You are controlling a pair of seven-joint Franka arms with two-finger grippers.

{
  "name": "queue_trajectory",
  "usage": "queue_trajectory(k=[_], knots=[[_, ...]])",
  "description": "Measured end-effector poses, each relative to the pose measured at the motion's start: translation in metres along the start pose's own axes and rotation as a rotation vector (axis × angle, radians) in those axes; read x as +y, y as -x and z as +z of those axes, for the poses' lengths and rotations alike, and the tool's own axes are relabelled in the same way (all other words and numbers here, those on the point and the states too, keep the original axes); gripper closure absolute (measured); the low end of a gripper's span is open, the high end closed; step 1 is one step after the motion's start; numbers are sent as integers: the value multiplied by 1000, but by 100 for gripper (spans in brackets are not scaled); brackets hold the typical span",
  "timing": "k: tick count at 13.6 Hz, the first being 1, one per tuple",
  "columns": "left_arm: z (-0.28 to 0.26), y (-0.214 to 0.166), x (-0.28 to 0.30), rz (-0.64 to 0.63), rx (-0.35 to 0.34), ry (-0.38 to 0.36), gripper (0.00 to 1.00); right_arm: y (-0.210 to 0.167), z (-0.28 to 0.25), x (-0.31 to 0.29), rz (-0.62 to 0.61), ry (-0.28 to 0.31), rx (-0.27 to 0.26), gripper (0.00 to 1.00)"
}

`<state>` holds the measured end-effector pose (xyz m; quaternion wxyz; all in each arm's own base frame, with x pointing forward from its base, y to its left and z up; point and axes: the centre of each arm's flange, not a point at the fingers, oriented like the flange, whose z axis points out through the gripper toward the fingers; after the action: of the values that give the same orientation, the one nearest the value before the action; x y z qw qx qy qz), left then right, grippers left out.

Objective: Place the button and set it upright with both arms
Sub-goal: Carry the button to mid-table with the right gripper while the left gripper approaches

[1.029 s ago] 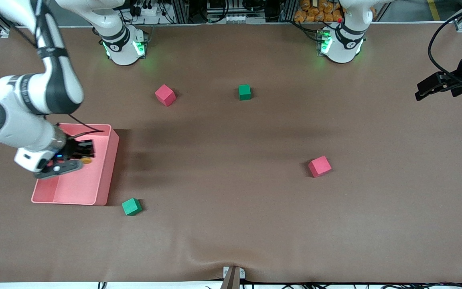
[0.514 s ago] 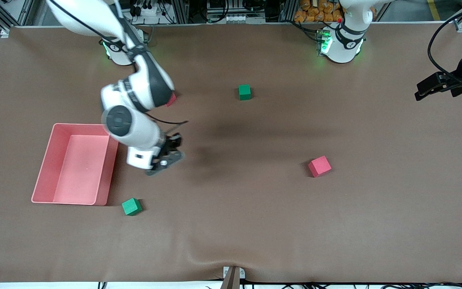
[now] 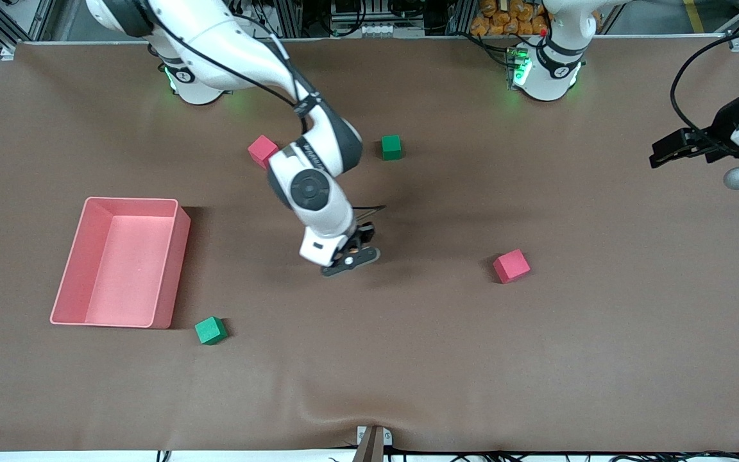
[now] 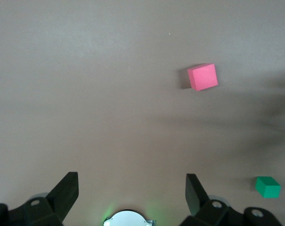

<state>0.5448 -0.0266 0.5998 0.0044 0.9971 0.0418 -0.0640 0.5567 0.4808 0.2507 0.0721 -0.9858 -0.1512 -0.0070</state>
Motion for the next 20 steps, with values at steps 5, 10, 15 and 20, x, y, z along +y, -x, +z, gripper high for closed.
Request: queue_trajectory(k=[5,10,15,20], knots=[[23,-16,26,44,-43,61,0,5,35,-77,123,-55,34,67],[56,-41,54,96,-72,80,0,8,68,-96,164,-103,56,60],[87,-47,130,160,-115,78,0,-13,39,-85,184,-125,101,4],[107,-64,166,209,-115,98,0,-46,-28,-28,230,-113,92,0]])
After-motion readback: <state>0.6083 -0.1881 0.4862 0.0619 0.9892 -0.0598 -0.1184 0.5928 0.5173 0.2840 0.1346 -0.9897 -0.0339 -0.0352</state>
